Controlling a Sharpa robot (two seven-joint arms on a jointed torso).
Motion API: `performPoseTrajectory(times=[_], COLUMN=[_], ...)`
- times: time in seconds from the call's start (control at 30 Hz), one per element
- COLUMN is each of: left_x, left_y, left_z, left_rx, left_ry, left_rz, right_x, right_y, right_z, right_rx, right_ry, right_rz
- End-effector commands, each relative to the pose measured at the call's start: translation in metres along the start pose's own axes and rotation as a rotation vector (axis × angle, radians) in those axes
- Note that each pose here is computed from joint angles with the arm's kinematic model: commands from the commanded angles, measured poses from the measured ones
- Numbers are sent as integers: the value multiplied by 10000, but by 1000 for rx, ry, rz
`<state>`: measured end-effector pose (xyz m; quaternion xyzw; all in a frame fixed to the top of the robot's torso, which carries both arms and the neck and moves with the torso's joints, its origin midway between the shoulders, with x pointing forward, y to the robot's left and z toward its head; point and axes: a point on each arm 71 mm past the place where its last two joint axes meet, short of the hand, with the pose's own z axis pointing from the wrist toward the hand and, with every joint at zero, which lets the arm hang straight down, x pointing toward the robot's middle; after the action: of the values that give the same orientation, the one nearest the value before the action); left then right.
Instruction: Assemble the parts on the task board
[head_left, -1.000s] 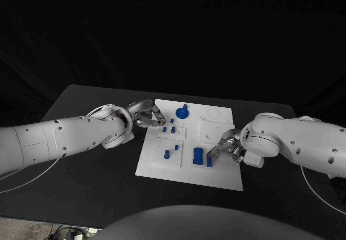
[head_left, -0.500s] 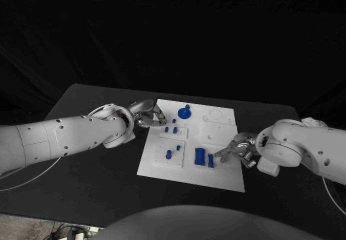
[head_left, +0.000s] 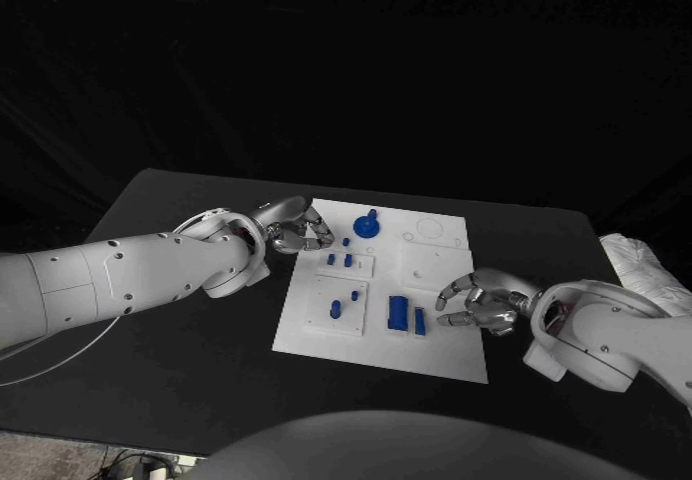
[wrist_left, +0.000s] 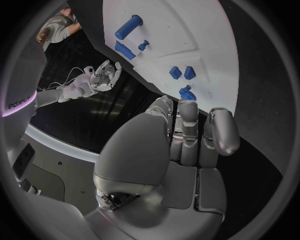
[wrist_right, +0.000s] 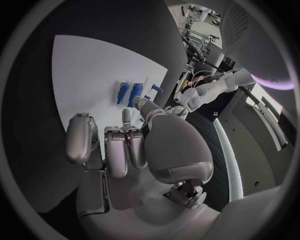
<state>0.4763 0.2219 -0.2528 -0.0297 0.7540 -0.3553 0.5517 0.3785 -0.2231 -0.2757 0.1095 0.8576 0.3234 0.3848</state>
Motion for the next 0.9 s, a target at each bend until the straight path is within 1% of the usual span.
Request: performPoseTrajectory(times=[0.03,0.1,0.2,0.33,0.43,0.9], left_x=[4,5,3,4,6,8], left_y=[-28,-24,-15,-11,-14,-7], left_z=[-2,-6,-14,-21,-21,-27], left_rx=[29,28,25,23,24,18], left_ry=[-19,-18,-18,-17,-15,-9], left_rz=[-11,-12,-12,-13,-13,-15], right_x=[25,82,151,231,274,334], right_y=[111,87,51,9,-13,-42], right_z=[-23,-13,19,78,120,197], right_rx=[-216,-226,-224,-205,-189,-157], right_ry=[-173,-188,-203,-200,-189,-171], right_rz=[-277,-322,-361,-385,-395,-399])
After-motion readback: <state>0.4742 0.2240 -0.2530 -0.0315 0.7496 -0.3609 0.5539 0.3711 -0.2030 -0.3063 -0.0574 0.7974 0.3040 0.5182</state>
